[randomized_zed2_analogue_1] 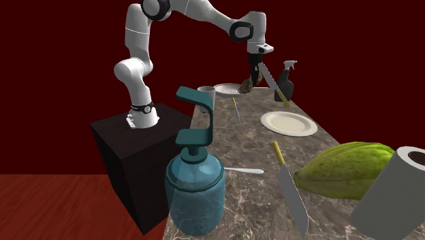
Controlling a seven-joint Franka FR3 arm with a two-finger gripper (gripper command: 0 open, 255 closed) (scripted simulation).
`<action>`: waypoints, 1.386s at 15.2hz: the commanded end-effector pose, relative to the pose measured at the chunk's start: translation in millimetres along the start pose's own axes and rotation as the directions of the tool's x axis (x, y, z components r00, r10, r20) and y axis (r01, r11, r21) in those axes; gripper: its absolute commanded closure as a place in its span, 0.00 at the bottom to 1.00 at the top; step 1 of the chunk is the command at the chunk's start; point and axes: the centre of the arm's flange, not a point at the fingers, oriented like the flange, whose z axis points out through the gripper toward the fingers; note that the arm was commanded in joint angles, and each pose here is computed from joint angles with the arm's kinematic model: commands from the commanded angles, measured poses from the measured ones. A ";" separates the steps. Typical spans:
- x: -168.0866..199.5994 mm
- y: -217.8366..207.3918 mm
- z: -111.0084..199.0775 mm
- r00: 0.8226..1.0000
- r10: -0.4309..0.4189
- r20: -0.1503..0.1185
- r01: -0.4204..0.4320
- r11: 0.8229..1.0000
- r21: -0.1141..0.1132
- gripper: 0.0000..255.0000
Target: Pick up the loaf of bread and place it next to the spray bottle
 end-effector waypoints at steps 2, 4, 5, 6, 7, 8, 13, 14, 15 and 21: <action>-1.3 0.5 16.1 1.000 0.000 -0.001 0.000 1.000 0.000 1.00; -2.0 1.4 26.6 1.000 0.000 -0.001 0.000 1.000 0.000 1.00; -2.4 1.8 31.8 1.000 0.000 -0.001 0.000 1.000 0.000 1.00; -2.8 2.3 37.1 1.000 0.000 -0.001 0.000 1.000 0.000 1.00; -3.2 2.7 42.3 1.000 0.000 -0.001 0.000 1.000 0.000 1.00; -3.5 3.2 47.5 1.000 0.000 -0.001 0.000 1.000 0.000 1.00; -5.4 5.5 73.8 1.000 0.000 -0.001 0.000 1.000 0.000 1.00; -6.0 6.2 82.4 1.000 0.000 -0.001 0.000 1.000 0.000 1.00; -6.1 6.2 82.4 1.000 0.000 -0.001 0.000 1.000 0.000 1.00; -6.0 6.2 82.4 1.000 0.000 -0.001 0.000 1.000 0.000 1.00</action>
